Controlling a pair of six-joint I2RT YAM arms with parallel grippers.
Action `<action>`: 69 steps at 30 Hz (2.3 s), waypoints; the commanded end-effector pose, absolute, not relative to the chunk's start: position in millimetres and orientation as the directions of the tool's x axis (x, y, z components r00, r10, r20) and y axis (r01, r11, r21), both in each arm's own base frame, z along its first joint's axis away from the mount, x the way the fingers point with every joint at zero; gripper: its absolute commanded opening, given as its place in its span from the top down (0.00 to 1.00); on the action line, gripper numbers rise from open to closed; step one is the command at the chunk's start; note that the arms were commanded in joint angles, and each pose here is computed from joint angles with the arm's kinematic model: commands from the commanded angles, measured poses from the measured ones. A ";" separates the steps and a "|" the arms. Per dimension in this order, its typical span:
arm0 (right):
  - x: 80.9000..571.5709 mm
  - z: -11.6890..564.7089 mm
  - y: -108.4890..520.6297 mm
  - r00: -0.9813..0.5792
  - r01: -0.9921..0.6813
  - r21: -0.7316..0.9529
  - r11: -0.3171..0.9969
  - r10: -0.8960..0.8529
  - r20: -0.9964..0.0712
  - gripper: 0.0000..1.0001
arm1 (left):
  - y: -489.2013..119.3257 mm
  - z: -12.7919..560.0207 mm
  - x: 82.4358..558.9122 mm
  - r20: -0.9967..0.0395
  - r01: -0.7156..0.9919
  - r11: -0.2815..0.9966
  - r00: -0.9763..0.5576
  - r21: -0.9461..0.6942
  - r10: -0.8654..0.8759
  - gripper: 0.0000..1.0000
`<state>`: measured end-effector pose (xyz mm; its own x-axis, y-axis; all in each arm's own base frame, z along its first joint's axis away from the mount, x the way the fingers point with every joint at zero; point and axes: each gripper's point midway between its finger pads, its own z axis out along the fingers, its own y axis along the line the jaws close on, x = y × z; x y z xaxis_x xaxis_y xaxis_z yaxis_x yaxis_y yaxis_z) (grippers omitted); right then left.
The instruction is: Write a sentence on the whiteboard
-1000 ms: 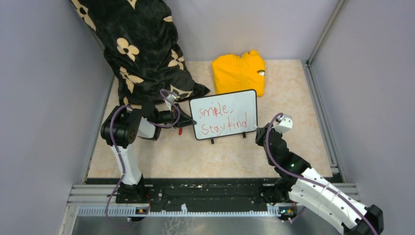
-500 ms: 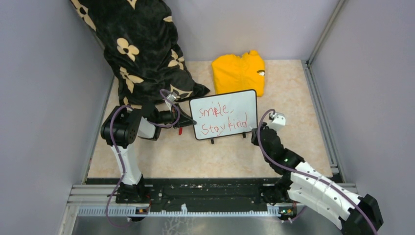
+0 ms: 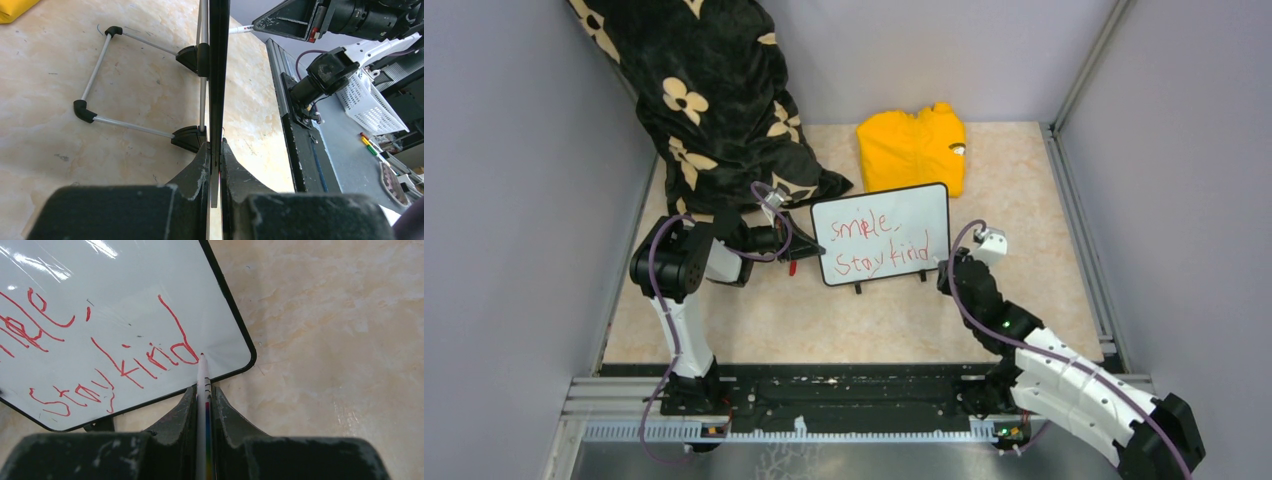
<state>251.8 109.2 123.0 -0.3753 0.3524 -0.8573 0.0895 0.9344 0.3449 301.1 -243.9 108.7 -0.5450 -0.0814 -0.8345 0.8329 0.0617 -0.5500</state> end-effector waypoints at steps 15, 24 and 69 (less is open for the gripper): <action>262.2 125.0 106.8 -0.351 0.100 0.363 0.926 0.374 -0.858 1.00 | -246.2 110.3 300.1 -0.842 0.842 0.045 -0.535 -0.538 -0.065 1.00; 263.3 119.4 105.2 -0.354 0.110 0.361 0.926 0.376 -0.856 1.00 | -246.2 111.3 299.9 -0.845 0.844 0.045 -0.531 -0.534 -0.066 1.00; 240.6 212.2 122.4 -0.310 -0.138 0.412 0.900 0.356 -0.882 1.00 | -245.4 125.4 297.2 -0.861 0.863 0.036 -0.499 -0.505 -0.099 0.81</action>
<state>239.7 119.8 184.8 -0.3476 0.3453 -0.8718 -0.0915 0.9128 0.3980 300.5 -244.1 113.8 -0.5488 -0.0909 -0.8310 0.8305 0.0543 -0.5544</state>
